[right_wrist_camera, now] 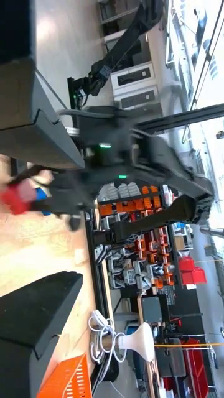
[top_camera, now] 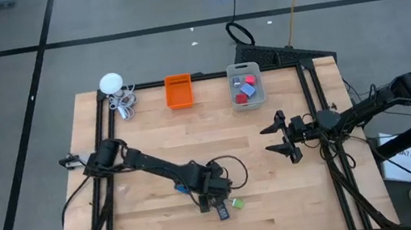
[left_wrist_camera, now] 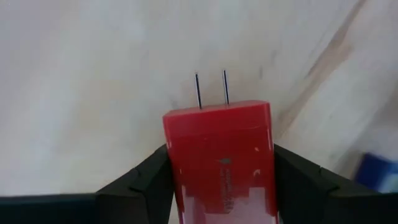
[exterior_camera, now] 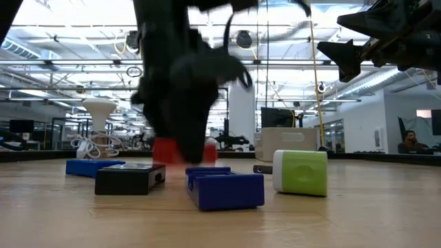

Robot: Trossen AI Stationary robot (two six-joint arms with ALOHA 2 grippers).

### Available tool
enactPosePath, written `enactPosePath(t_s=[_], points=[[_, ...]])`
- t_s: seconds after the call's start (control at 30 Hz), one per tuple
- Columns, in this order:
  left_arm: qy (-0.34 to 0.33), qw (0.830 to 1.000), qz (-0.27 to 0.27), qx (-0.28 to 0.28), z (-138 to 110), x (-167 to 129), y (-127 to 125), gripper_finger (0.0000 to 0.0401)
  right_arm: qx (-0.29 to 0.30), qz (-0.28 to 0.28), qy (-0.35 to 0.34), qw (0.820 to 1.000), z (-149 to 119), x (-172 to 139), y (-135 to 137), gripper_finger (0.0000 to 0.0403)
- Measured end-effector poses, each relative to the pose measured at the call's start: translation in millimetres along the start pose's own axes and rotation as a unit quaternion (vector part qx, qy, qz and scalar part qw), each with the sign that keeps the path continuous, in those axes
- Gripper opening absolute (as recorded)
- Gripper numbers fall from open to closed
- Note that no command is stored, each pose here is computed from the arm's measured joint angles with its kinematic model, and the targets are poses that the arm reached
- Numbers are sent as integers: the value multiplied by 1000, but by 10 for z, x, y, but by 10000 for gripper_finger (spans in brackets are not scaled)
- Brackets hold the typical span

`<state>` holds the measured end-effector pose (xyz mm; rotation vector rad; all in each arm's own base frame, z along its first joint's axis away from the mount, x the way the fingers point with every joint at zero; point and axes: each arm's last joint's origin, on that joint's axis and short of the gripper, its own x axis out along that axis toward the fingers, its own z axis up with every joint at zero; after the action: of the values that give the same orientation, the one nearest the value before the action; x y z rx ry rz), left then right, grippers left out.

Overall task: Pick & Place Office items
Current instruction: Put the red charger adapter into the gray bin

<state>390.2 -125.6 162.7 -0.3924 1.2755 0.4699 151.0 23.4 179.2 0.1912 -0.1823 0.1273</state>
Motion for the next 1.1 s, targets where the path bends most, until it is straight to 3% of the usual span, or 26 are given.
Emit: enactPosePath(t_s=[0.27, 0.47, 0.67, 1.1], points=[[-159, 986, -19, 37, 89, -791, 76, 216, 0, 0, 0, 1000, 0, 0, 0, 274], [-331, 936, 12, 122, 75, -1194, -71, 222, 0, 0, 2, 1000, -4, 0, -1, 274], [-425, 888, 5, 173, 158, -1328, -241, 217, 13, 5, 7, 1000, -25, 12, 15, 274], [-515, 828, -101, 197, 400, -1149, -184, 220, -58, 38, 17, 997, 81, 443, 290, 250]])
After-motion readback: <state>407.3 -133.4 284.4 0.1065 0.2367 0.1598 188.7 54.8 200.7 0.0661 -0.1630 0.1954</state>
